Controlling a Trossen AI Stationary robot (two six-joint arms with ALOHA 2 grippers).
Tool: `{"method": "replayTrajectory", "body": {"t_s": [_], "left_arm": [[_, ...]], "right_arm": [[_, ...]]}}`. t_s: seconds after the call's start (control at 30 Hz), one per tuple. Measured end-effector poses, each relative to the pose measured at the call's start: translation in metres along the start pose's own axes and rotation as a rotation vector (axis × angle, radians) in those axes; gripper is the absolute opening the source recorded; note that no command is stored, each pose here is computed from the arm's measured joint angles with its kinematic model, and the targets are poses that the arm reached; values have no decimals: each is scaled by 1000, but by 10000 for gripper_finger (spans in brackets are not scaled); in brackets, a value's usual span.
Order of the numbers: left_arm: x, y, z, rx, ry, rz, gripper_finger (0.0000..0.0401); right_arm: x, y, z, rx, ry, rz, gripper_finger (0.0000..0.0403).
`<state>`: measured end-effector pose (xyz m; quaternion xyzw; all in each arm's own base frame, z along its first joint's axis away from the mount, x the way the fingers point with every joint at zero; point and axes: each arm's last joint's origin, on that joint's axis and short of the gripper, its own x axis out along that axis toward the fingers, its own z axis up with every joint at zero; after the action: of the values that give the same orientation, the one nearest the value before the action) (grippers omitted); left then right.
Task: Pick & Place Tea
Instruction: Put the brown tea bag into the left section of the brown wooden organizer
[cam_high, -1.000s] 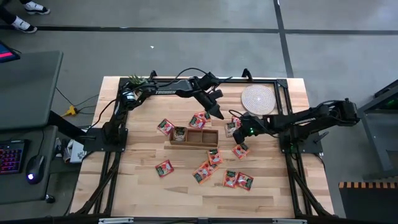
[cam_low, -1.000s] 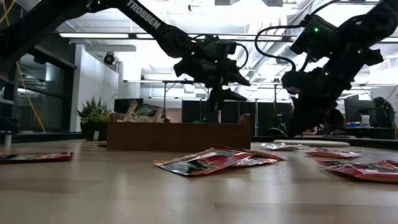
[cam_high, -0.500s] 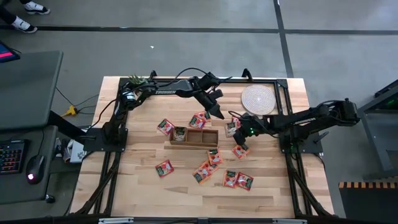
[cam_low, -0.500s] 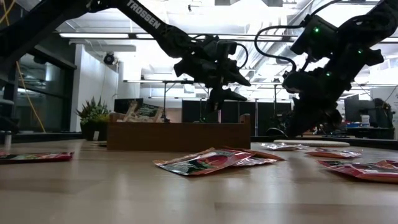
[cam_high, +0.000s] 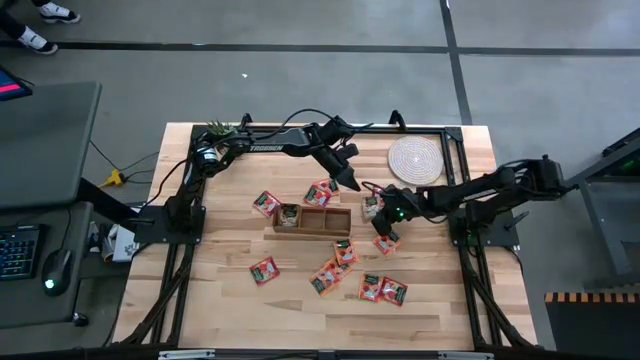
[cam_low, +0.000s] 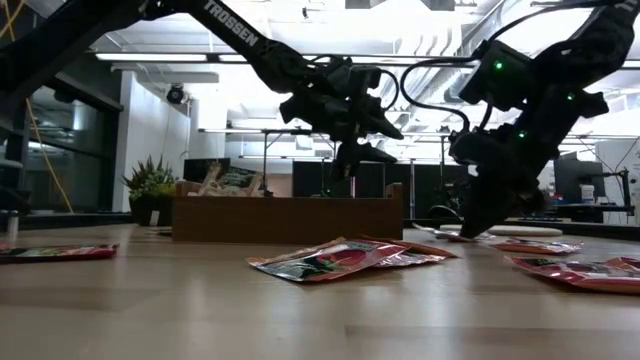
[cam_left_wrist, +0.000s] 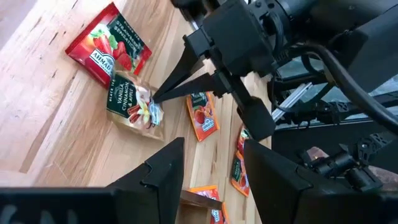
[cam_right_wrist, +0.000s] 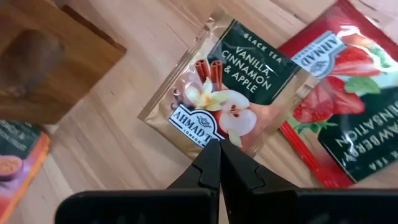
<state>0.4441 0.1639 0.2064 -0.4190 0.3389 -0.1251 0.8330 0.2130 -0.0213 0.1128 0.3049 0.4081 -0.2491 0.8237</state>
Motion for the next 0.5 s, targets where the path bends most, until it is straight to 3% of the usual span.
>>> {"method": "replayTrajectory", "body": {"t_s": [0.27, 0.37, 0.5], "left_arm": [[7, 4, -1, -23, 0, -4, 163], [14, 14, -7, -117, 32, 5, 163], [22, 18, -4, -118, 9, -12, 163]], "right_arm": [[3, 0, -1, 2, 3, -3, 0], [4, 0, -1, 3, 4, -4, 0], [4, -1, -1, 6, 1, -9, 0]]}}
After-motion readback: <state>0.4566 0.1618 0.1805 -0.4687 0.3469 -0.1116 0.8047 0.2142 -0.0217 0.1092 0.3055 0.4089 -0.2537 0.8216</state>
